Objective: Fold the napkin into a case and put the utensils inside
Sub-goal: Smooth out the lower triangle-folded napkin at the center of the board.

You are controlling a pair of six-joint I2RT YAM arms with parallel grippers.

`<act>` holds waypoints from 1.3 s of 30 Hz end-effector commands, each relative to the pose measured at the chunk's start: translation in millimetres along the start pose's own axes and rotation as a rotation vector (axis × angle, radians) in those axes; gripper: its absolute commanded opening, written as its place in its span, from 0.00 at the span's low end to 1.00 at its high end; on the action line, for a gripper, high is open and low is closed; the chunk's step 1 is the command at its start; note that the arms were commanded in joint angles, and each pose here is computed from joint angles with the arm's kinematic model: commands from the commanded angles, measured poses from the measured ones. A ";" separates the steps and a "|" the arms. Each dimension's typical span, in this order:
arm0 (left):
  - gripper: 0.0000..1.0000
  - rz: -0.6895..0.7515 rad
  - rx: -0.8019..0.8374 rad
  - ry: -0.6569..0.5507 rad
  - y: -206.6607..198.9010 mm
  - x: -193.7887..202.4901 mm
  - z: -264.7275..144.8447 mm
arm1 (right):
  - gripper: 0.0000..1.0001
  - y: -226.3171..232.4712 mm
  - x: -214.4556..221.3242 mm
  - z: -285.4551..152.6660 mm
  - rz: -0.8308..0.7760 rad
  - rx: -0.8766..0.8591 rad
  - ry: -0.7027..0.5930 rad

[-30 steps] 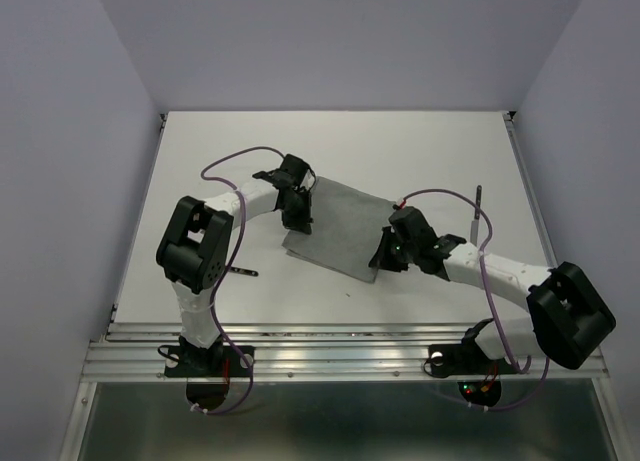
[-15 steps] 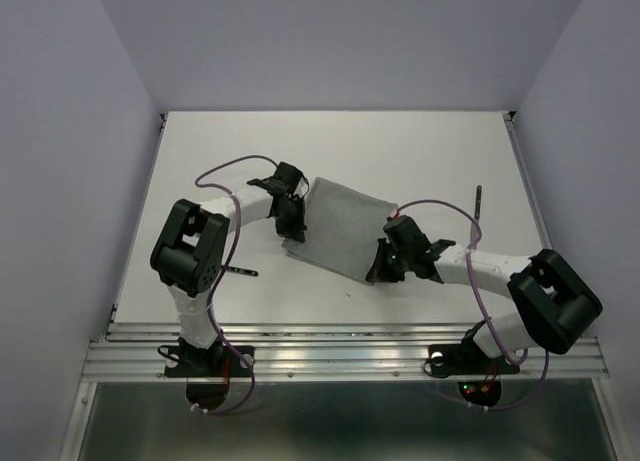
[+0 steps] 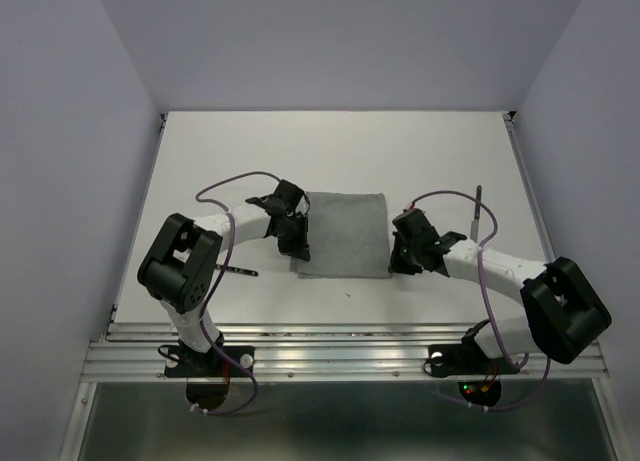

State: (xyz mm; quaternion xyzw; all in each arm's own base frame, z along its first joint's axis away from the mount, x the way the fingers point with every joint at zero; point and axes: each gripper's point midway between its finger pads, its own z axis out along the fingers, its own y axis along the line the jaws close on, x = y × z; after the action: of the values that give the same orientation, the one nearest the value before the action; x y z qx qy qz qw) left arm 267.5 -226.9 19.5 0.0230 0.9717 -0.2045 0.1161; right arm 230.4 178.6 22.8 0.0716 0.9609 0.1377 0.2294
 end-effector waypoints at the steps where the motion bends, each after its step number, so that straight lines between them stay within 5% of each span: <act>1: 0.00 0.019 -0.014 0.089 -4.9 38.6 -12.3 | 0.01 -11.9 -23.9 -16.5 -0.062 0.080 -0.060; 4: 0.00 0.051 -0.012 0.061 -17.6 29.6 -25.2 | 0.01 5.1 -41.7 -27.0 -0.089 0.028 -0.101; 11: 0.00 0.110 -0.049 -0.165 -43.5 -74.7 -68.1 | 0.01 38.0 -106.7 -36.3 -0.079 0.000 -0.234; 20: 0.00 0.030 -0.099 -0.268 -21.7 -177.0 -45.3 | 0.01 55.8 -197.3 16.9 0.008 -0.061 -0.281; 39: 0.00 0.007 -0.133 -0.228 1.6 -184.0 3.7 | 0.01 42.6 -209.1 90.3 0.038 0.038 -0.218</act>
State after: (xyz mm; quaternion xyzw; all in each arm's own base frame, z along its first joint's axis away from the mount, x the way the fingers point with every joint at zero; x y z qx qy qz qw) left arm 436.2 -222.5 53.0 -0.0102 0.9681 -0.1390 0.2080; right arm 441.3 201.8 43.6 0.0954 0.9390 0.1239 0.3063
